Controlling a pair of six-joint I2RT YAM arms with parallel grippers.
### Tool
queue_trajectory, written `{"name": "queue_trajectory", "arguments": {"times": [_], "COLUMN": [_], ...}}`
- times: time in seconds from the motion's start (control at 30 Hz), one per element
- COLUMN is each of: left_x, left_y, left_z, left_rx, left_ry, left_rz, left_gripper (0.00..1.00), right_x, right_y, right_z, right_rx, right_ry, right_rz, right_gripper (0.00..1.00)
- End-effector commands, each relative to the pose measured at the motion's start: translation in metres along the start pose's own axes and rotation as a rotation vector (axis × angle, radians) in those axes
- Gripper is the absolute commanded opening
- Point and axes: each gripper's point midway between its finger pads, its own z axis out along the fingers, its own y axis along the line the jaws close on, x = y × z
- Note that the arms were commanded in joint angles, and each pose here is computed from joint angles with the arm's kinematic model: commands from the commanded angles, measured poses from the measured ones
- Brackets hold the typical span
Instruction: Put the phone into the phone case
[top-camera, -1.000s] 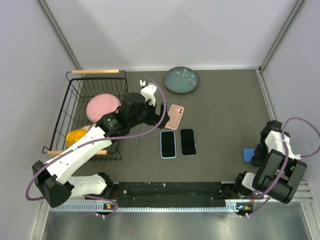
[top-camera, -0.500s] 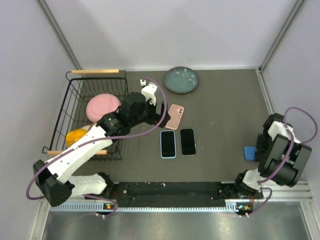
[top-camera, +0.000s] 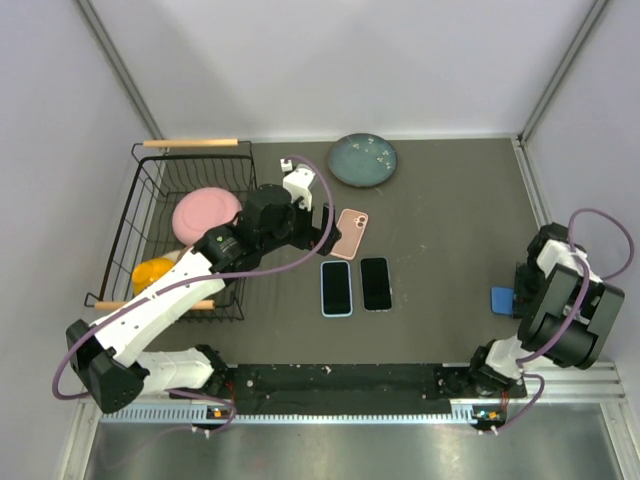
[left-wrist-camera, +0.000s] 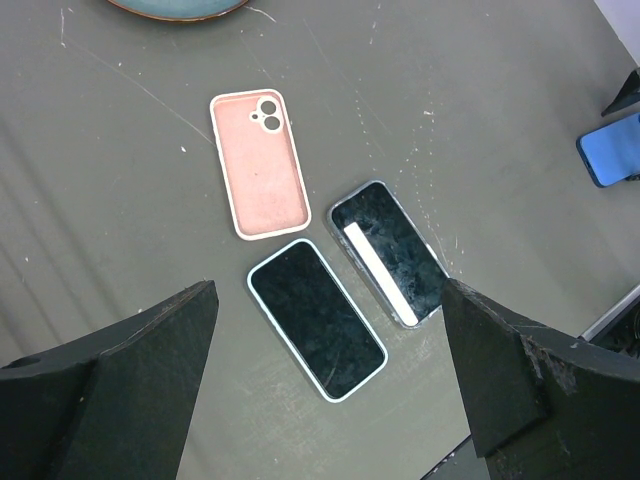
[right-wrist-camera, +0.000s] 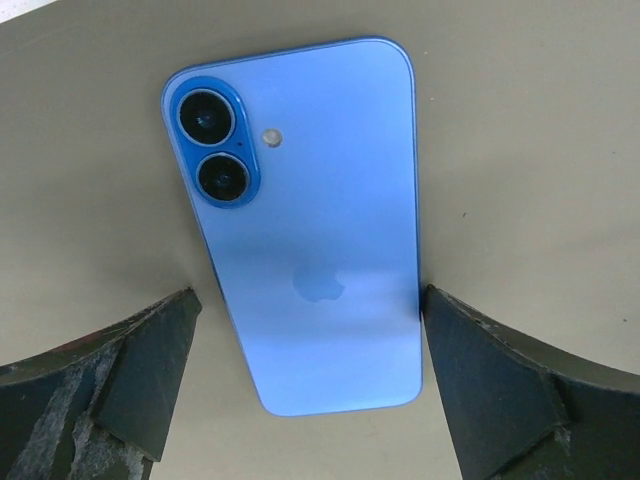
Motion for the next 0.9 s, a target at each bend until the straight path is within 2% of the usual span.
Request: {"name": "queue_trajectory", "arguments": {"times": [0.0, 0.37, 0.53, 0.67, 0.87], "left_x": [-0.025, -0.024, -0.024, -0.021, -0.016], "left_y": [-0.008, -0.004, -0.003, 0.000, -0.002], "left_z": [-0.010, -0.023, -0.033, -0.034, -0.030], "left_rx": [0.031, 0.020, 0.023, 0.008, 0.016], "left_ry": [-0.091, -0.122, -0.140, -0.138, -0.114], "left_rz": [-0.009, -0.022, -0.034, -0.034, -0.057], "left_gripper": [0.99, 0.99, 0.99, 0.99, 0.99], "right_x": [-0.004, -0.003, 0.003, 0.008, 0.037], "right_y": [-0.023, -0.020, -0.018, -0.005, 0.023], "right_z": [0.005, 0.001, 0.000, -0.008, -0.029], "right_rx": [0.045, -0.052, -0.102, -0.231, -0.523], "right_ry": [-0.035, -0.040, -0.017, -0.009, 0.020], "right_rz": [-0.035, -0.104, -0.159, -0.217, -0.472], "right_gripper": [0.91, 0.73, 0.62, 0.59, 0.56]}}
